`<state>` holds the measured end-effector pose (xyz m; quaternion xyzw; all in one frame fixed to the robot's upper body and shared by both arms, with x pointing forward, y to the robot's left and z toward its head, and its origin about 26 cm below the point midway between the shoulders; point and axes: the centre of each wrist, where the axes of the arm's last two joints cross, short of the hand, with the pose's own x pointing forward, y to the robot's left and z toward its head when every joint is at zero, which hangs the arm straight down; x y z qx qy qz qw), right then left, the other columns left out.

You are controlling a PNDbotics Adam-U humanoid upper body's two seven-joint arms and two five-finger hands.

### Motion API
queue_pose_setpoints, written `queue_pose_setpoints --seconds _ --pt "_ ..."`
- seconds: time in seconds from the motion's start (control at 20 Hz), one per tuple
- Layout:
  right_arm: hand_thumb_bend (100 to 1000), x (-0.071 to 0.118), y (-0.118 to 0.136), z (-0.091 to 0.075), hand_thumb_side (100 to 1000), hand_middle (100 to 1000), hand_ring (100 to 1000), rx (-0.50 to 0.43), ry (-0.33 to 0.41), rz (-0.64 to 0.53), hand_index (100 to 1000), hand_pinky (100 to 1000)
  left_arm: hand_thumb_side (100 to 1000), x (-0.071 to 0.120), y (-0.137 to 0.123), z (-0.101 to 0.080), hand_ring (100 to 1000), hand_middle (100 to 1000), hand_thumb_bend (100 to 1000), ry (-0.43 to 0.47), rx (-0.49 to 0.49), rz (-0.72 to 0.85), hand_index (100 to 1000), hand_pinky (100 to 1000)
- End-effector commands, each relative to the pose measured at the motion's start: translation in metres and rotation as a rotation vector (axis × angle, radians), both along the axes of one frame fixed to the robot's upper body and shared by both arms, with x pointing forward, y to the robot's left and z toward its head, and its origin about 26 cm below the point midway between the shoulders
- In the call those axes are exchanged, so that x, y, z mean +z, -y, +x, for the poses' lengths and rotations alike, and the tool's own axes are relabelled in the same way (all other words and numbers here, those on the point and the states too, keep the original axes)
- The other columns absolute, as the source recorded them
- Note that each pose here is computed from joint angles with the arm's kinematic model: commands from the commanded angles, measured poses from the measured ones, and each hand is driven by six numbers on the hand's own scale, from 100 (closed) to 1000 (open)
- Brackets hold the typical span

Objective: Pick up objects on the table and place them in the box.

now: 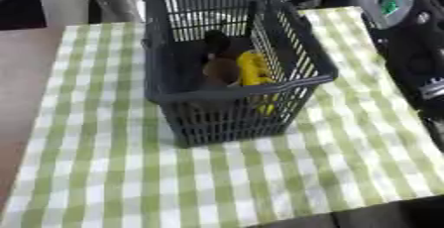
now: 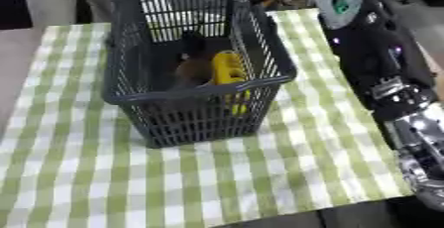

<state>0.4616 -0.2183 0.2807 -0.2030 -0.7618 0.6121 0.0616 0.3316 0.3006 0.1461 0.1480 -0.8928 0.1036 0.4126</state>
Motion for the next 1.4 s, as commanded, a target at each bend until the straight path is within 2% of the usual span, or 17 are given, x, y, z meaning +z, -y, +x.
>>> queue_pose_setpoints --seconds 0.05,0.2,0.25,0.3,0.35,0.4,0.45,0.5,0.55,0.7,0.85,0.9,1.3,1.4 --pt "358 0.015 -0.022 -0.005 134 432 504 0.077 0.091 -0.073 599 561 683 0.007 -0.002 0.000 694 659 502 0.017 -0.009 0.021 765 473" --pt "372 0.013 -0.034 -0.004 160 449 529 0.114 0.114 -0.125 622 579 682 0.007 -0.001 0.000 695 659 503 0.017 -0.011 0.022 765 474" --pt "386 0.012 -0.036 -0.004 233 569 632 0.118 0.119 -0.140 718 658 682 0.007 -0.001 0.000 695 659 503 0.017 -0.012 0.022 765 474" --pt "386 0.009 -0.039 -0.002 233 569 632 0.121 0.121 -0.163 718 658 682 0.007 -0.001 0.000 695 659 503 0.016 -0.013 0.022 765 474" --pt "406 0.006 -0.040 -0.001 339 804 817 0.121 0.122 -0.181 870 829 682 0.007 -0.001 0.000 695 659 503 0.016 -0.013 0.022 765 474" --pt "406 0.002 -0.040 0.001 339 804 817 0.112 0.116 -0.216 870 829 682 0.007 -0.001 0.000 695 659 503 0.016 -0.014 0.022 765 474" --pt "414 -0.001 -0.040 0.003 373 872 874 0.105 0.112 -0.240 910 899 682 0.007 -0.001 0.000 695 659 503 0.016 -0.014 0.022 765 474" --pt "430 -0.005 -0.038 0.006 470 967 957 0.083 0.100 -0.279 955 1000 683 0.007 -0.001 0.000 696 659 502 0.015 -0.013 0.022 765 473" --pt "436 -0.008 -0.037 0.008 503 991 980 0.065 0.090 -0.309 967 1000 683 0.006 -0.001 0.000 696 659 502 0.014 -0.013 0.021 765 473" --pt "455 -0.017 -0.029 0.013 644 1000 1000 0.000 0.062 -0.379 1000 1000 683 0.006 -0.001 0.000 696 659 501 0.014 -0.012 0.021 765 473" --pt "455 -0.022 -0.024 0.016 683 1000 1000 -0.049 0.044 -0.420 1000 1000 683 0.006 -0.001 0.000 697 659 501 0.015 -0.011 0.020 765 473" --pt "455 -0.023 -0.023 0.017 730 1000 1000 -0.060 0.042 -0.430 1000 1000 684 0.006 -0.001 0.000 697 659 501 0.015 -0.011 0.020 765 473" --pt "459 -0.027 -0.020 0.018 852 1000 1000 -0.089 0.032 -0.449 1000 1000 684 0.006 -0.001 0.000 698 659 500 0.014 -0.009 0.018 765 472" --pt "460 -0.029 -0.020 0.019 840 1000 1000 -0.094 0.018 -0.481 1000 1000 684 0.006 -0.001 0.000 698 659 501 0.014 -0.010 0.019 765 472"
